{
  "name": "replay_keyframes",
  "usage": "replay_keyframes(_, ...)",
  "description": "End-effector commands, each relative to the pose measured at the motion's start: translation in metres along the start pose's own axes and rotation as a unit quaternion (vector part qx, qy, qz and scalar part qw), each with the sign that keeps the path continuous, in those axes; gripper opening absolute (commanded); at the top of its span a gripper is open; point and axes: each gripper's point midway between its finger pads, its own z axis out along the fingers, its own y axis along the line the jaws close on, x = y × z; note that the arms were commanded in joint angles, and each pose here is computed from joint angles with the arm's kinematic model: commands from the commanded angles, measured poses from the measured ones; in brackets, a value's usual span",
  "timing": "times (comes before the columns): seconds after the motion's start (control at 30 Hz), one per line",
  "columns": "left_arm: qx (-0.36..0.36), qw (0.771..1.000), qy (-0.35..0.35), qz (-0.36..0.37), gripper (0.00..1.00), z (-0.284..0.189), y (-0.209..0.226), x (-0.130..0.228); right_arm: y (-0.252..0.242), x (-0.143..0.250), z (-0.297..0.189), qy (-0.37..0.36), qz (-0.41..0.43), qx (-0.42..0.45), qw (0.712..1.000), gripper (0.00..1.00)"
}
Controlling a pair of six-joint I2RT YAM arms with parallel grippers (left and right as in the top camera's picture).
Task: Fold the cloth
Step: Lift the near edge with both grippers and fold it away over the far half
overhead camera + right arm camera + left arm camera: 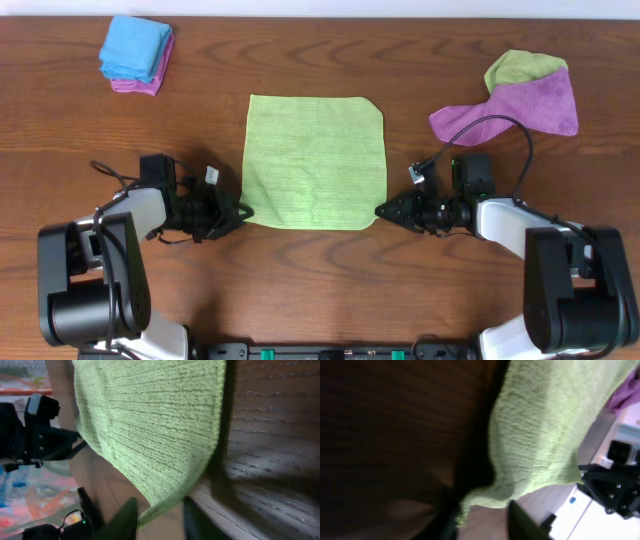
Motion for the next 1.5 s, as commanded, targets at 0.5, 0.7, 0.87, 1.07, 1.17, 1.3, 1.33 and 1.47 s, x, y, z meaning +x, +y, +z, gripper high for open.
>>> replay_keyframes(0.5, -0.106, 0.994, 0.001, -0.031, 0.06, 0.007, 0.050, 0.008, 0.004, 0.010, 0.001, 0.021, 0.045, -0.022, 0.999, 0.33)
replay_keyframes(0.7, -0.105, 0.994, -0.005, -0.040, 0.06, 0.007, 0.050, 0.006, -0.002, 0.010, 0.001, 0.018, 0.052, -0.006, 0.998, 0.32)
replay_keyframes(0.87, -0.104, 0.993, -0.010, -0.048, 0.06, 0.007, 0.049, 0.004, -0.005, 0.009, 0.002, 0.015, 0.054, 0.003, 0.998, 0.04)
replay_keyframes(1.07, -0.089, 0.994, -0.011, -0.057, 0.06, 0.007, 0.043, 0.001, -0.001, 0.009, 0.002, 0.016, 0.057, -0.009, 0.998, 0.02)
replay_keyframes(1.17, -0.067, 0.996, -0.014, -0.049, 0.06, 0.005, 0.031, -0.004, 0.010, 0.003, 0.000, 0.013, 0.044, -0.036, 0.998, 0.01)
replay_keyframes(1.3, -0.021, 0.999, -0.044, -0.007, 0.06, -0.012, -0.009, -0.028, 0.025, -0.012, -0.006, -0.005, 0.021, -0.045, 0.999, 0.02)
replay_keyframes(1.33, -0.018, 0.999, -0.048, -0.001, 0.06, -0.015, -0.014, -0.030, 0.027, -0.014, -0.008, -0.008, 0.017, -0.046, 0.999, 0.02)
replay_keyframes(1.47, -0.005, 0.996, -0.086, 0.039, 0.06, -0.038, -0.042, -0.042, 0.042, -0.024, -0.016, -0.025, -0.004, -0.053, 0.998, 0.01)
